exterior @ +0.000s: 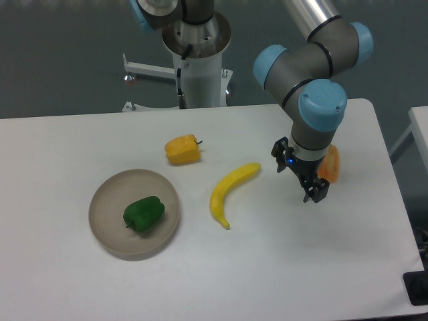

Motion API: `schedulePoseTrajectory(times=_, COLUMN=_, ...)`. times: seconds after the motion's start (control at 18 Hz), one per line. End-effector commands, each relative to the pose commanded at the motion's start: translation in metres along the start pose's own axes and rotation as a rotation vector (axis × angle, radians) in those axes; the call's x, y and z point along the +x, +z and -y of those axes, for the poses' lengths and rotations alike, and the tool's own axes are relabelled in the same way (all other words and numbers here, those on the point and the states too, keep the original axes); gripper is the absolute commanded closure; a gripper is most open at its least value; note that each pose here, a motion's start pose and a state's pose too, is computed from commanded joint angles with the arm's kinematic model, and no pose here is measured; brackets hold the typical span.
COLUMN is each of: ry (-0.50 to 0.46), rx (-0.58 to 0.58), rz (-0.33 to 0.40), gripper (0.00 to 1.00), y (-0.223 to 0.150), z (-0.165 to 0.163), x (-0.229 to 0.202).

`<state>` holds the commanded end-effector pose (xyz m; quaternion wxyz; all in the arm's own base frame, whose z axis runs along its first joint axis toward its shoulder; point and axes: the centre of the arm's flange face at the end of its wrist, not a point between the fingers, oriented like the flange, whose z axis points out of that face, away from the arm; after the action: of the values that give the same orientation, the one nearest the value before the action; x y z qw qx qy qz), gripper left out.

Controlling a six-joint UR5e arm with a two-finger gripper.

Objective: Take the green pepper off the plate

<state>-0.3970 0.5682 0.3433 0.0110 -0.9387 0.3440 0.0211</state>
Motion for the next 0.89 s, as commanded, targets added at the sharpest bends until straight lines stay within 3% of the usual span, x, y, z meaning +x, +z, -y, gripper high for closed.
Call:
schedulePoseTrajectory(times=0.39, ry=0.003, rx=0.005, rz=0.007, gripper=0.00, y=-0.008, z=0.003, x=0.005)
schedulePoseTrajectory(times=0.56, ry=-0.012, rx=0.072, rz=0.010, gripper=0.00, y=-0.019, z=0.012, x=0.015)
schedulePoseTrajectory(times=0.72, ry=-0.092, rx=0.195, rz=-0.003, gripper=0.00, y=-0.031, z=0.042, x=0.031)
schedulePoseTrajectory(times=0.89, ry=-0.098, rx=0.194, rz=-0.020, gripper=0.00, y=-0.030, z=0.094, x=0.050)
